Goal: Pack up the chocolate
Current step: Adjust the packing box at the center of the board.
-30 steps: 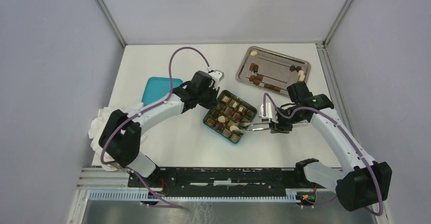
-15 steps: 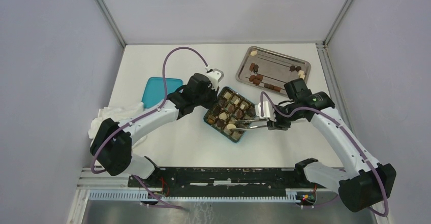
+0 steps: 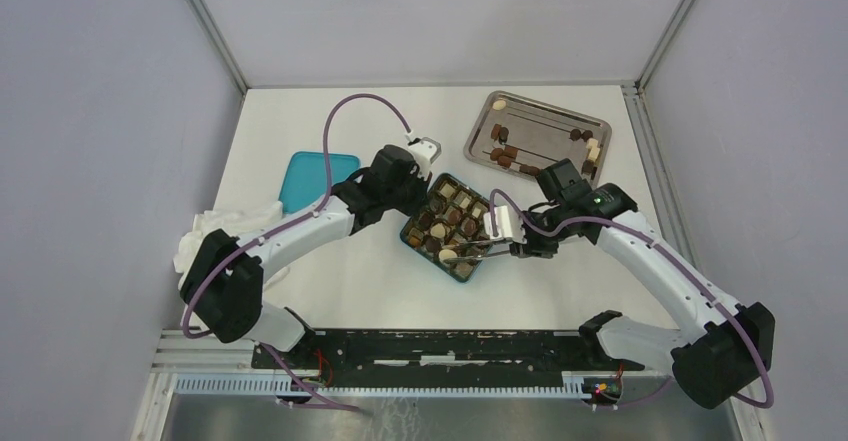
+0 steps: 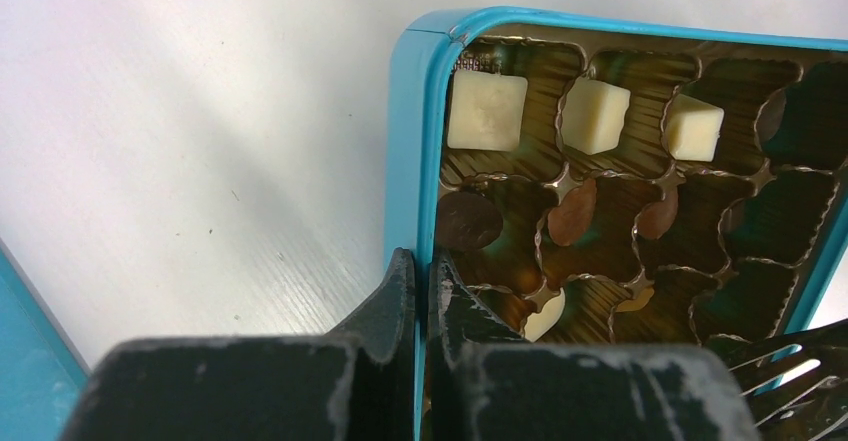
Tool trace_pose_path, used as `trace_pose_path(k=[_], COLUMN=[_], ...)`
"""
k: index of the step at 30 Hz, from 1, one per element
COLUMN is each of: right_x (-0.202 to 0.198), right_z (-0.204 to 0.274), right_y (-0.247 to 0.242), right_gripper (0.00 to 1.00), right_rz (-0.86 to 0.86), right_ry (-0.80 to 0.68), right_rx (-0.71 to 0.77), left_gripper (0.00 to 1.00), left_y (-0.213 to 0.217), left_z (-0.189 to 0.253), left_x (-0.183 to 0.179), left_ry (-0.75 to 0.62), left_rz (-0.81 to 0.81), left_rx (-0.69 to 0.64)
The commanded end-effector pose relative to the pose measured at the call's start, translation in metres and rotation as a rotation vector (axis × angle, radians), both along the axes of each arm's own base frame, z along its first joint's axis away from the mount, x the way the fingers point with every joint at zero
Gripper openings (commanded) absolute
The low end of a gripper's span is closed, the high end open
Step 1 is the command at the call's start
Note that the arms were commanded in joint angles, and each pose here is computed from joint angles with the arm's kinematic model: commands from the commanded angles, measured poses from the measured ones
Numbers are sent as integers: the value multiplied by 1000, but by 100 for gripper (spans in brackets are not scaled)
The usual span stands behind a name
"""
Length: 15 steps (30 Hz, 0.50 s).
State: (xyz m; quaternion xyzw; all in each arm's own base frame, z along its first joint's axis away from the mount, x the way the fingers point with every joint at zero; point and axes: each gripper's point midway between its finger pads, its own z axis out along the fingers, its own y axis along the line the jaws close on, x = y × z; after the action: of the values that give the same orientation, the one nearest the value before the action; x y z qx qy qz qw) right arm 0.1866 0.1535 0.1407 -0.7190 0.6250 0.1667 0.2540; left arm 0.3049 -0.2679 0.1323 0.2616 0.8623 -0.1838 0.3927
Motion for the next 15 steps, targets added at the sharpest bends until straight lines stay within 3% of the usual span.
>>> trace_pose_path(k=[1, 15], right_x=[9, 7], right_z=[0, -12], right_y=[5, 11], right_gripper=[7, 29], right_rz=[-23, -20], right_ry=[-30, -13], right_rx=[-1, -38], left_gripper=[2, 2], left_y=[-21, -23], left_z=[42, 39], left_x=[15, 14], left_ry=[-99, -84], left_rz=[-34, -39], left_rx=[-99, -92])
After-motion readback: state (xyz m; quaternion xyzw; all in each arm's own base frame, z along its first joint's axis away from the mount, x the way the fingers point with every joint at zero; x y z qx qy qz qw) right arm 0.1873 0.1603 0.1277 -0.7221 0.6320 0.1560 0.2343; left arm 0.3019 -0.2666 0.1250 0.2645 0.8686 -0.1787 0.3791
